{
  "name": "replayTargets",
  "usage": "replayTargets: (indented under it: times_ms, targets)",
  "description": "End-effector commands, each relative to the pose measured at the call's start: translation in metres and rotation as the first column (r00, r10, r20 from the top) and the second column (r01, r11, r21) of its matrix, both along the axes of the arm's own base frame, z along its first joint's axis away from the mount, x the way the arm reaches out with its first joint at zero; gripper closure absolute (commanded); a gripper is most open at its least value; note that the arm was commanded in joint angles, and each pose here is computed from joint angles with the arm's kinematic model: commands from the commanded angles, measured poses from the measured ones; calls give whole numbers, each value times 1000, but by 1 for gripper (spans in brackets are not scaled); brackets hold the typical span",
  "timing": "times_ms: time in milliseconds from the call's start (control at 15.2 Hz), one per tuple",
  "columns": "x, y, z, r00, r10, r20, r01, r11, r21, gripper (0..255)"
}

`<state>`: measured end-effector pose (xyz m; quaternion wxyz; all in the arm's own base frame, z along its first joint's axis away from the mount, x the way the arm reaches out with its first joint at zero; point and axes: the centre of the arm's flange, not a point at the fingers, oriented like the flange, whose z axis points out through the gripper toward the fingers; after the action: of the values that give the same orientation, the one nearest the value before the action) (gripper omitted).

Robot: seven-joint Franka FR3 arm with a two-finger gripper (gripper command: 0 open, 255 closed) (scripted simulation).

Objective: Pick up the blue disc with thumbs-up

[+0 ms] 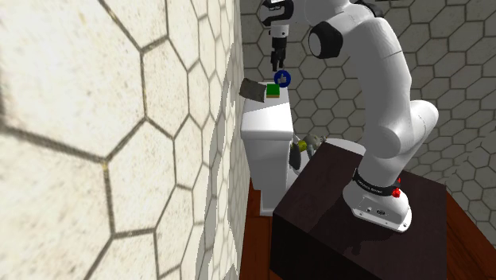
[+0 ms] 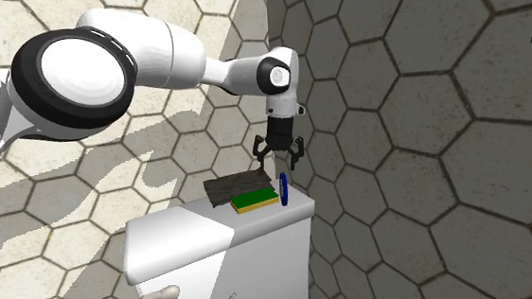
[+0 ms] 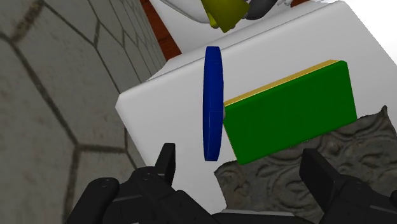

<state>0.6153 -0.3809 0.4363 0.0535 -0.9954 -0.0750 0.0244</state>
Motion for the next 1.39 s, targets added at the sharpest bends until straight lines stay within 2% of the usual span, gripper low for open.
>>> replayTargets:
  times_ms: [0, 132, 198, 726, 792, 1320]
  targets:
    - [5, -9, -45, 1000, -8, -8, 8, 1000, -17, 0]
    - [5, -9, -45, 1000, -8, -8, 8, 1000, -17, 0]
    - [3, -1, -38, 1000, -8, -8, 8, 1000, -17, 255]
    - [1, 3, -24, 1000, -8, -9, 8, 1000, -17, 255]
    - [5, -9, -45, 1000, -8, -8, 8, 1000, -17, 255]
    - [5, -9, -3, 1000, -8, -8, 8, 1000, -17, 255]
